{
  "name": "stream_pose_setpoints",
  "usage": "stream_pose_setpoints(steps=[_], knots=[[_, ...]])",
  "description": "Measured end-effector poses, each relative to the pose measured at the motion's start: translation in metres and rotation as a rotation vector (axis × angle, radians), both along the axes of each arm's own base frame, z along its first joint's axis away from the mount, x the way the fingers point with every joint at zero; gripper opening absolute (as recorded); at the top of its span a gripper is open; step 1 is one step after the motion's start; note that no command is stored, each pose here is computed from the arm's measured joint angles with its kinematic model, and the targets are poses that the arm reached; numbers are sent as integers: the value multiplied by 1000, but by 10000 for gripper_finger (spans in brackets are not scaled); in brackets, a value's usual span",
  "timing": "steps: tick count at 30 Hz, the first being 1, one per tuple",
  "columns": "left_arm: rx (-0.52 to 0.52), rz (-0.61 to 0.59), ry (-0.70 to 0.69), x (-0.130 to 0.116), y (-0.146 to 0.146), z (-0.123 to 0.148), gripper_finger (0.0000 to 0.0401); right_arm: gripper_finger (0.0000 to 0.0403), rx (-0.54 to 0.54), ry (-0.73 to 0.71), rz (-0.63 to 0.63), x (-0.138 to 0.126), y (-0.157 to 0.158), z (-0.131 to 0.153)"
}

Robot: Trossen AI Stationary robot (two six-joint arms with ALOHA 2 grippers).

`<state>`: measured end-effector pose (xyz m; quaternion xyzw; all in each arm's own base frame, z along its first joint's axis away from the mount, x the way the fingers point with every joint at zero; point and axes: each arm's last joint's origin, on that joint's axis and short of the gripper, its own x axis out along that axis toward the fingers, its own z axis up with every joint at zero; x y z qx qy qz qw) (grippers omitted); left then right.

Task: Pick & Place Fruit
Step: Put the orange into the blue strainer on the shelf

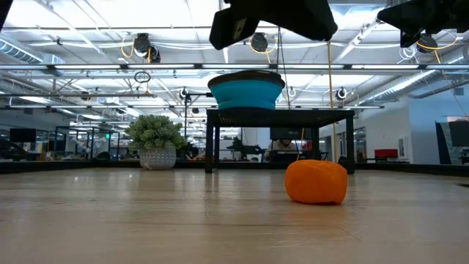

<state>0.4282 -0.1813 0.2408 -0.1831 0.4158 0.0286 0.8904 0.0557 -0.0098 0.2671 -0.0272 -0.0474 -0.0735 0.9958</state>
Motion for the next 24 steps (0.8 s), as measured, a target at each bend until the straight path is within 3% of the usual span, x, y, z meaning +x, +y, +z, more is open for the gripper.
stream_pose_setpoints(steps=[8,11,24], knots=[[0,68,7,4,5,-7,23,0,0,4,0,0,0,0],[-13,86,15,5,5,-9,44,0,-5,6,-1,0,0,0],[-34,172,4,5,7,-9,258,0,-25,10,-3,0,0,-1]])
